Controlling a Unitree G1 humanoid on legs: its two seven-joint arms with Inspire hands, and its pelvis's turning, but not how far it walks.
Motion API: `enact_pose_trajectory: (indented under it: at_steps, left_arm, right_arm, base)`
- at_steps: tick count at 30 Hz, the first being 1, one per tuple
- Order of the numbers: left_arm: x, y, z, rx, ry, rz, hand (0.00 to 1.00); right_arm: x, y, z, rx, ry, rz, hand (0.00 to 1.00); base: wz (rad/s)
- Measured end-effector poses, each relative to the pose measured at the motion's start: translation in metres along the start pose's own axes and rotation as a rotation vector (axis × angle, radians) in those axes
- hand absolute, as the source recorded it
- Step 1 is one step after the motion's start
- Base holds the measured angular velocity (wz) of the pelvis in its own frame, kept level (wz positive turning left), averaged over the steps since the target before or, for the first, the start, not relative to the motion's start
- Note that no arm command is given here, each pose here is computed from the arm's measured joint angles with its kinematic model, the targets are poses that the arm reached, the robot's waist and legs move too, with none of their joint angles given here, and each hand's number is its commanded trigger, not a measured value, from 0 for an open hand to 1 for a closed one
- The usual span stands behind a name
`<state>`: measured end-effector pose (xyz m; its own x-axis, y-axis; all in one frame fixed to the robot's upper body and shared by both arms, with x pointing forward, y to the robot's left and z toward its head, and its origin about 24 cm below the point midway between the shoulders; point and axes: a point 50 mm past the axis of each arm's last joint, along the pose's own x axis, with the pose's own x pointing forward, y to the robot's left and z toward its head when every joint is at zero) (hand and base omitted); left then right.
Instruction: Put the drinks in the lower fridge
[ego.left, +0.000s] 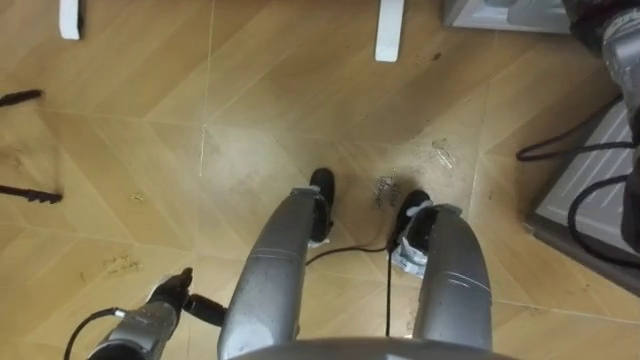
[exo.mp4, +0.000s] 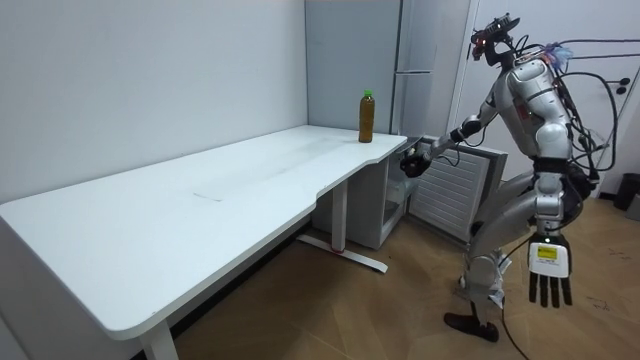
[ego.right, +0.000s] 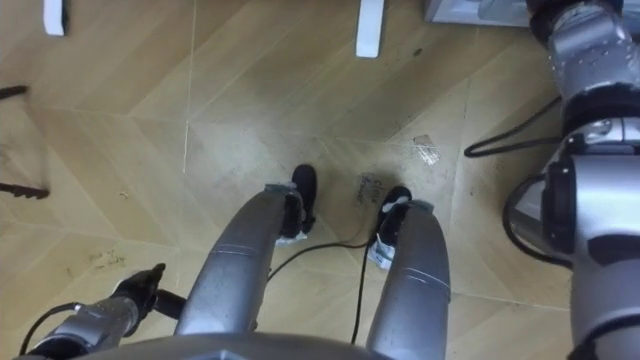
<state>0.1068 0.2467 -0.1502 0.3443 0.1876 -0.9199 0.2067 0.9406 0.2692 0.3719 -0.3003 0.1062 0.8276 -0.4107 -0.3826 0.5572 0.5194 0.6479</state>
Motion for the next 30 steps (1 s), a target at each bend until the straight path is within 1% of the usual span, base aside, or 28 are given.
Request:
enact_pose_trajectory:
  at_steps: [4, 5, 6, 10, 17, 30]
  left_arm:
    - [0.0, 0.002, 0.0, -0.002, -0.003, 0.02, 0.0]
    - [0.0, 0.002, 0.0, -0.001, -0.003, 0.021, 0.0]
    - [0.0, 0.002, 0.0, -0.001, -0.003, 0.021, 0.0]
    - [0.0, 0.002, -0.001, -0.002, -0.002, 0.023, 0.0]
    - [-0.002, 0.001, -0.012, -0.003, 0.025, 0.038, 0.0]
    - [-0.002, 0.001, -0.011, -0.002, 0.02, 0.055, 0.0]
  right_arm:
    - [-0.001, 0.005, 0.003, 0.004, -0.006, -0.014, 1.0]
    - [-0.001, 0.006, 0.003, 0.005, -0.007, -0.019, 0.58]
    - [-0.001, 0.007, 0.004, 0.007, -0.007, -0.021, 0.0]
    - [-0.001, 0.007, 0.003, 0.014, 0.008, -0.056, 0.0]
    - [-0.001, 0.004, 0.007, 0.047, 0.0, -0.092, 0.0]
    - [-0.002, 0.008, 0.014, 0.101, -0.02, -0.093, 0.0]
  base:
    - [-0.02]
    - [0.0]
    - [0.0]
    - [0.0]
    - [0.0]
    - [0.0]
